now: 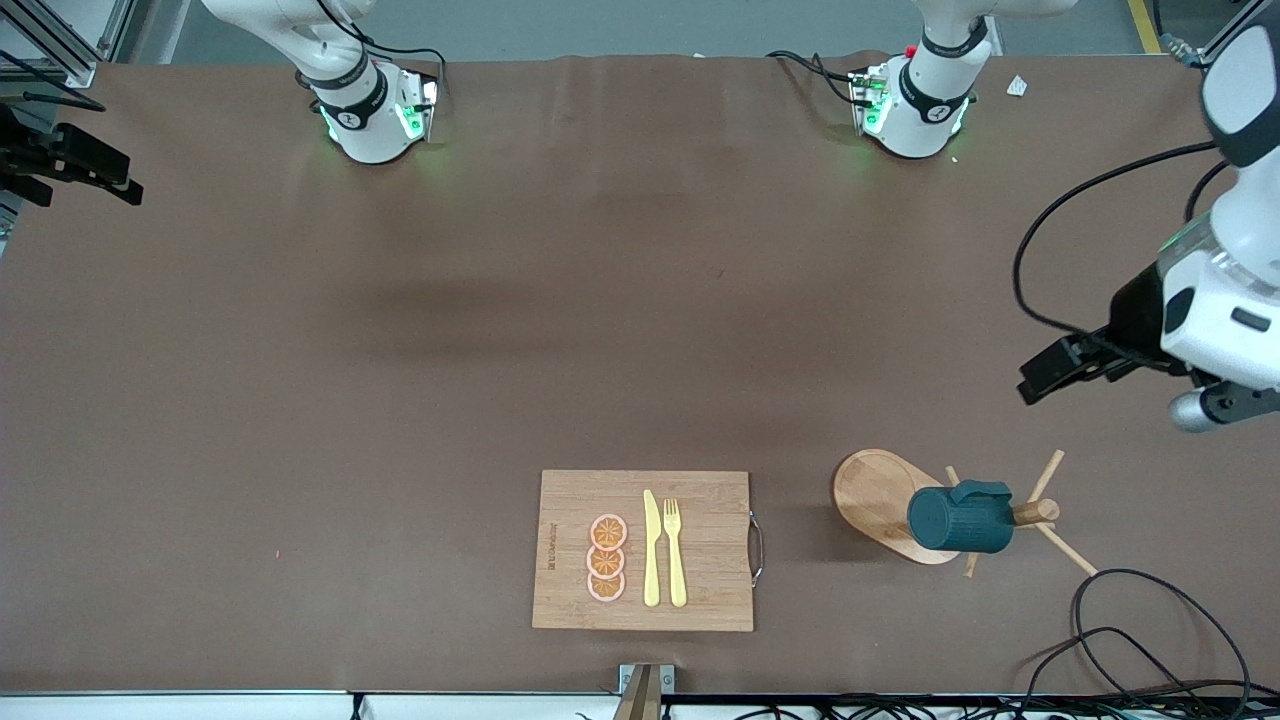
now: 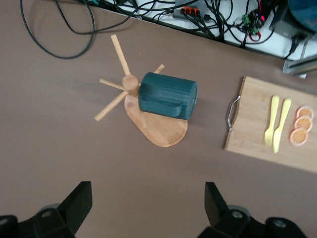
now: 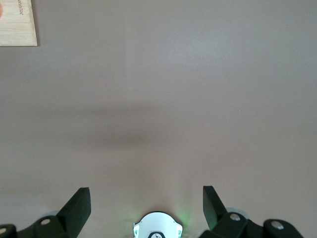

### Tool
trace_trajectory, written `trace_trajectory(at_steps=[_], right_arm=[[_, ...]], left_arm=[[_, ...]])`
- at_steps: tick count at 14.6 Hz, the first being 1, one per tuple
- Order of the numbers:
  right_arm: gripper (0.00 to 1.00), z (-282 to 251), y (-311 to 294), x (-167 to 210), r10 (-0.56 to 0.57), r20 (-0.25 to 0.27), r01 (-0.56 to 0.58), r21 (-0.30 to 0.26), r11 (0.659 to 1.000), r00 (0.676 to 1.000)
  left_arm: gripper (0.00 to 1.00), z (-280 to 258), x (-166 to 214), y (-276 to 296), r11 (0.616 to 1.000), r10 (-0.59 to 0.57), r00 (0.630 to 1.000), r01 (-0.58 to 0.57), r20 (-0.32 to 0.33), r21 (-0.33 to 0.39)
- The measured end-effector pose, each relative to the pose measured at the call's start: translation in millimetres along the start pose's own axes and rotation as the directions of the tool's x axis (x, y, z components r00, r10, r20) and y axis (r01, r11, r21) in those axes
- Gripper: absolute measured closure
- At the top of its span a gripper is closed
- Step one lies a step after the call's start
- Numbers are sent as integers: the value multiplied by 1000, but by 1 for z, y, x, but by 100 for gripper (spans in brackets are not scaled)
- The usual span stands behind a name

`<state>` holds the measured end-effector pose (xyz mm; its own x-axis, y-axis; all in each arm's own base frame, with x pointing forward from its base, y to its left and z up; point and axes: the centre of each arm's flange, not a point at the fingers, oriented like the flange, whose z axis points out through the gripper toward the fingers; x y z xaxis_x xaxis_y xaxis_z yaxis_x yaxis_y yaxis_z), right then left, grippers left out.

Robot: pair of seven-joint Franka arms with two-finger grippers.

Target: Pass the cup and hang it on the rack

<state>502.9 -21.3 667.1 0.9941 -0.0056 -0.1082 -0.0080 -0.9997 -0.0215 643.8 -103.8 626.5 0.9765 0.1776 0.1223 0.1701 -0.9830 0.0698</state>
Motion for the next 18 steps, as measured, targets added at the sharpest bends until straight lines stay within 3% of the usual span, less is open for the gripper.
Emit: trace_trajectory(at_steps=[3,9,13,18], right_arm=[[0,0,0,0,0,0,0,0,1000,1000],[0,0,0,0,1,0,-1,0,1000,1000],[0,0,0,0,1,0,-1,0,1000,1000],[0,0,0,0,1,0,-1,0,1000,1000]], left_arm=[[0,-7,-5,-43,992,123,992,-124,29,17],[0,-31,-74,-74,990,134,988,-137,71,32],[0,-40,-110,-60,984,170,983,-173,74,36],[0,-35,-121,-45,973,221,969,-226,112,37]])
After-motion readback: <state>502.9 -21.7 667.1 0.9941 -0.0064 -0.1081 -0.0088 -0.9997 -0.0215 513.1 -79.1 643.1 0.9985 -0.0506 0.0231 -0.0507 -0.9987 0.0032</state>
